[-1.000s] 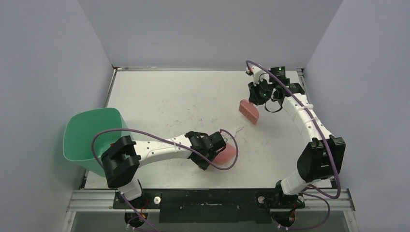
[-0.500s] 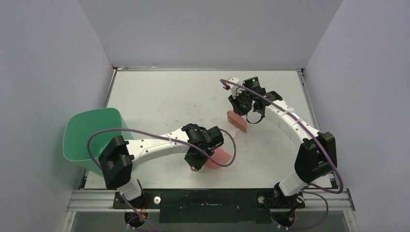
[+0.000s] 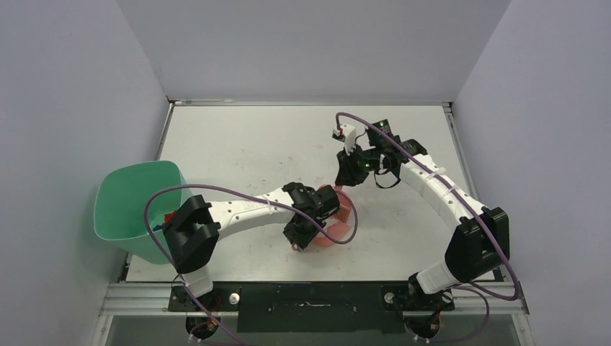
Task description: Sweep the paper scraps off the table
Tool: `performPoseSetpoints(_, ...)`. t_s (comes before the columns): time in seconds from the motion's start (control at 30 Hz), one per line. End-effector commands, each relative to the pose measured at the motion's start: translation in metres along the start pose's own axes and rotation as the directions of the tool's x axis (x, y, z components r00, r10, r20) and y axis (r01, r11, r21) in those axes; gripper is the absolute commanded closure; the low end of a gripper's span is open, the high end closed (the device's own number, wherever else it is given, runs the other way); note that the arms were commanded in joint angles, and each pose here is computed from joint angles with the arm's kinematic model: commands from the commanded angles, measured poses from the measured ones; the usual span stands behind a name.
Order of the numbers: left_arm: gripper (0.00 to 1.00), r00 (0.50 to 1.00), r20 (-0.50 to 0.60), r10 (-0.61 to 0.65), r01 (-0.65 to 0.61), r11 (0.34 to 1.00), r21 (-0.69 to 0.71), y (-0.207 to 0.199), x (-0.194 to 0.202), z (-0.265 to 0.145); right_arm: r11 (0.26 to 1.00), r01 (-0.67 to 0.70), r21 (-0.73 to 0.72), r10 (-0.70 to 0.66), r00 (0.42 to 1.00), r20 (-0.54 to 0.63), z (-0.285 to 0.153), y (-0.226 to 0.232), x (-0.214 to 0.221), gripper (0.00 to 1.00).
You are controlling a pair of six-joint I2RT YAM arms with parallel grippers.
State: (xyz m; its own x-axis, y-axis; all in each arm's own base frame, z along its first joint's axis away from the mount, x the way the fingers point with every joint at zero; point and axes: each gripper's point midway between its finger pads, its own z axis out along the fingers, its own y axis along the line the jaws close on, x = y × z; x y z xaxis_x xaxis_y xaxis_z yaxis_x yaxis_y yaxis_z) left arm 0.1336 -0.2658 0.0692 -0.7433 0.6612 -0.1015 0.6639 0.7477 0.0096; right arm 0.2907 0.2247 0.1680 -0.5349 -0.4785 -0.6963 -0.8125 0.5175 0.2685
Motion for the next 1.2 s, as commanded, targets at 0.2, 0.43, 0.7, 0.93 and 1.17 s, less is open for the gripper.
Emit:
performPoseSetpoints(0.2,1.0,0.961,0.276,-0.027,0.021,0.999,0.026,0.003,-0.028,-0.016,0.991,0.083,0.105,-0.101,0.978,0.181,-0.097,0.008,-0.068,0.95)
performPoseSetpoints(0.43,1.0,0.916,0.393,-0.077,0.08,0.997,0.01,0.007,-0.033,-0.036,0.951,0.008,0.309,-0.089,0.964,0.249,-0.134,-0.038,-0.058,0.95)
performPoseSetpoints(0.7,1.0,0.883,0.448,-0.142,0.164,0.986,-0.01,0.029,-0.037,-0.067,0.861,-0.049,0.506,-0.101,0.959,0.264,-0.16,-0.072,-0.029,0.95)
performPoseSetpoints(0.93,1.0,0.83,0.511,-0.223,0.241,0.97,0.032,0.04,-0.026,-0.111,0.843,-0.046,0.536,-0.111,0.96,0.256,-0.149,-0.074,0.0,0.95)
performPoseSetpoints(1.17,1.0,0.752,0.577,-0.319,0.335,0.939,0.082,0.055,-0.009,-0.156,0.846,-0.055,0.531,-0.113,0.954,0.279,-0.125,-0.087,0.015,0.95)
